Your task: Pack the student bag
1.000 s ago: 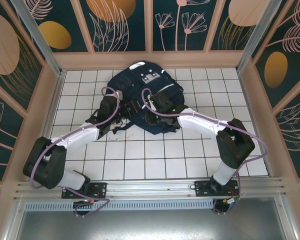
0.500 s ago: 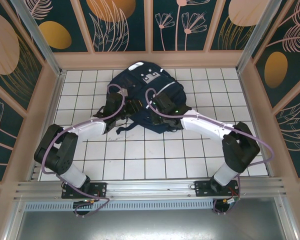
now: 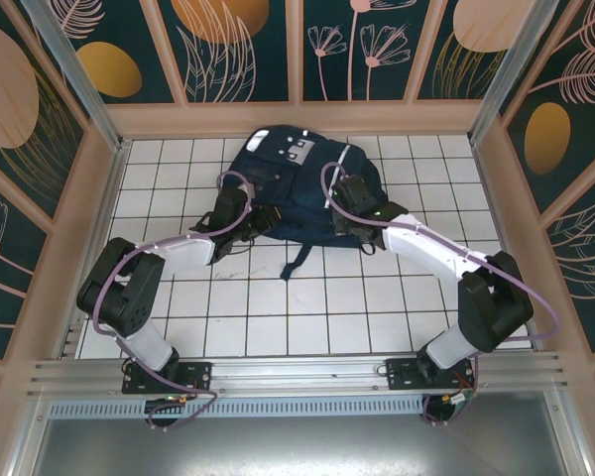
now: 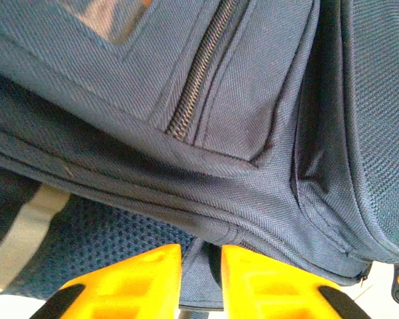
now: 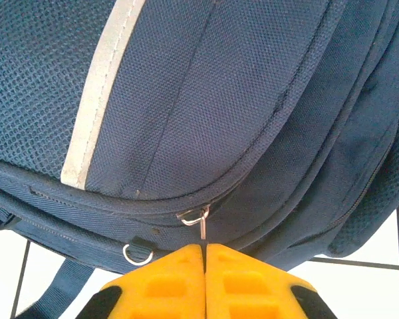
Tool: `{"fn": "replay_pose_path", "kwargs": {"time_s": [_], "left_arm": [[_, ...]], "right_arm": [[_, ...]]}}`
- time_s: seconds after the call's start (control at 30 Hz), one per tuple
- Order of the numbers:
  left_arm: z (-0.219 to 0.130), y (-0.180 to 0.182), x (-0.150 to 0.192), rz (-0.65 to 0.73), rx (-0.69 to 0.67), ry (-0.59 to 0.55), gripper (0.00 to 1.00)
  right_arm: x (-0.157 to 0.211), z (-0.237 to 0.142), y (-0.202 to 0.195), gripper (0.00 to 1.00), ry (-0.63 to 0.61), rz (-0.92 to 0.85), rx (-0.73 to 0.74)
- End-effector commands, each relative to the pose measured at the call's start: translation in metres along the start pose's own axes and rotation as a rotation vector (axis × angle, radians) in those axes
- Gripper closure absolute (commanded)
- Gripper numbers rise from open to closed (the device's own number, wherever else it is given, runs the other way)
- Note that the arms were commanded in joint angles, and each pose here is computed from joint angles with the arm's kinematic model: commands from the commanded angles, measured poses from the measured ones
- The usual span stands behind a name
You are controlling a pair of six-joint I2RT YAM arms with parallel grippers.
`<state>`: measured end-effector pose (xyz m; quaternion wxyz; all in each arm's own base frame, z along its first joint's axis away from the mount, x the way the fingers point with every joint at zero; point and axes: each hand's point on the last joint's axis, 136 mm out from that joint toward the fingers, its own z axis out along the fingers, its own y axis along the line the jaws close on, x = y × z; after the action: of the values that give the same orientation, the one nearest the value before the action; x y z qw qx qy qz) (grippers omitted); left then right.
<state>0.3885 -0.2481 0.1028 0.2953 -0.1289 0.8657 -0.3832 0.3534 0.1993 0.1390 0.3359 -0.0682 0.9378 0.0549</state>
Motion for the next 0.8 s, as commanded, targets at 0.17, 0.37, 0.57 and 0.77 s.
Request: {"fn": "replay_pose_path", "kwargs": {"time_s": [0.17, 0.37, 0.57, 0.77], "left_arm": [[-0.032, -0.035, -0.014, -0.052, 0.141, -0.068, 0.51], [-0.044, -0.067, -0.001, -0.212, 0.367, -0.002, 0.42], [-0.022, -0.081, 0.003, -0.238, 0.370, 0.040, 0.46], [0.008, -0.068, 0.001, -0.289, 0.319, 0.036, 0.61]], "right_arm": [[0.008, -0.023, 0.063, 0.98, -0.004, -0.095, -0.317], [0.005, -0.027, 0.077, 0.97, -0.014, -0.074, -0.388], [0.003, -0.025, 0.079, 0.98, -0.013, -0.066, -0.386], [0.004, -0.028, 0.076, 0.98, -0.018, -0.060, -0.379]]}}
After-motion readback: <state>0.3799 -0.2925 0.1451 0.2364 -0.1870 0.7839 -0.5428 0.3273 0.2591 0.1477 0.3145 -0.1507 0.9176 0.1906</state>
